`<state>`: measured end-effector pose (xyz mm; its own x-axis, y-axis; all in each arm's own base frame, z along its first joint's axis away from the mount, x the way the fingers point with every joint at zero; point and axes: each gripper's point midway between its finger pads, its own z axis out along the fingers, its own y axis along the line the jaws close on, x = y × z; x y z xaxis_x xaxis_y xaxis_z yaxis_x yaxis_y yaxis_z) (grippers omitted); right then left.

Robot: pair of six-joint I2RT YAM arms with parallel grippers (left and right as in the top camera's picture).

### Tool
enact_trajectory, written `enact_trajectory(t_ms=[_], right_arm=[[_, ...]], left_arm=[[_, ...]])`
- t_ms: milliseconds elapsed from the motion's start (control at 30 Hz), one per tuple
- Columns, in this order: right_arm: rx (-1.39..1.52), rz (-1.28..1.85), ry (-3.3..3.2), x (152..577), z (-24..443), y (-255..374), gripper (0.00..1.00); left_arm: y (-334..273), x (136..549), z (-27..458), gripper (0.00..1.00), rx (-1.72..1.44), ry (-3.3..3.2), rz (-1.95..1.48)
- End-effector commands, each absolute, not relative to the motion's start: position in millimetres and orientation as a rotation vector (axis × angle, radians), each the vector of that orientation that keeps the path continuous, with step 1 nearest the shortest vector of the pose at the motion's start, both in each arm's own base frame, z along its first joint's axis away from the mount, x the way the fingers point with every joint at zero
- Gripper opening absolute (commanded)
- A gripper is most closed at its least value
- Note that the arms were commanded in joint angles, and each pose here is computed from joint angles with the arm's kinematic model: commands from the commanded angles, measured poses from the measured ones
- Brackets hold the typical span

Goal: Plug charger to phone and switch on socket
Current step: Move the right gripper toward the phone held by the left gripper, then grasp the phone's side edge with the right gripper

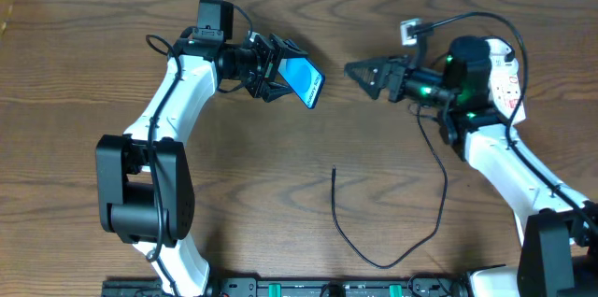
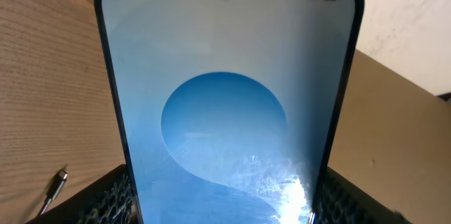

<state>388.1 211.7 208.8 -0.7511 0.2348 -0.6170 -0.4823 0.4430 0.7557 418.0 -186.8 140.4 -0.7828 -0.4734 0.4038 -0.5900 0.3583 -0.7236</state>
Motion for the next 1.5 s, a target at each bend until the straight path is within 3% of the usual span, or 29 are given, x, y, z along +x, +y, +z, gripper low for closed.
enact_trajectory(t_ms=[0, 367, 1100, 1467], right_arm=[[-0.207, 1.337, 2.017, 389.8, 211.6, 223.4, 0.99], [-0.138, 1.216, 2.165, 381.5, 177.6, 239.0, 0.99], [-0.102, 1.040, 2.246, 378.6, 153.0, 243.5, 0.98], [-0.076, 0.997, 2.267, 380.0, 147.0, 238.4, 0.78]], left_arm=[[-186.8, 420.7, 158.5, 0.07, 0.985, -2.508, 1.438], [-204.0, 414.4, 153.8, 0.07, 1.111, -2.425, 1.354], [-240.7, 394.7, 151.9, 0.07, 1.124, -2.357, 1.277], [-248.1, 390.2, 151.9, 0.07, 1.114, -2.350, 1.266]])
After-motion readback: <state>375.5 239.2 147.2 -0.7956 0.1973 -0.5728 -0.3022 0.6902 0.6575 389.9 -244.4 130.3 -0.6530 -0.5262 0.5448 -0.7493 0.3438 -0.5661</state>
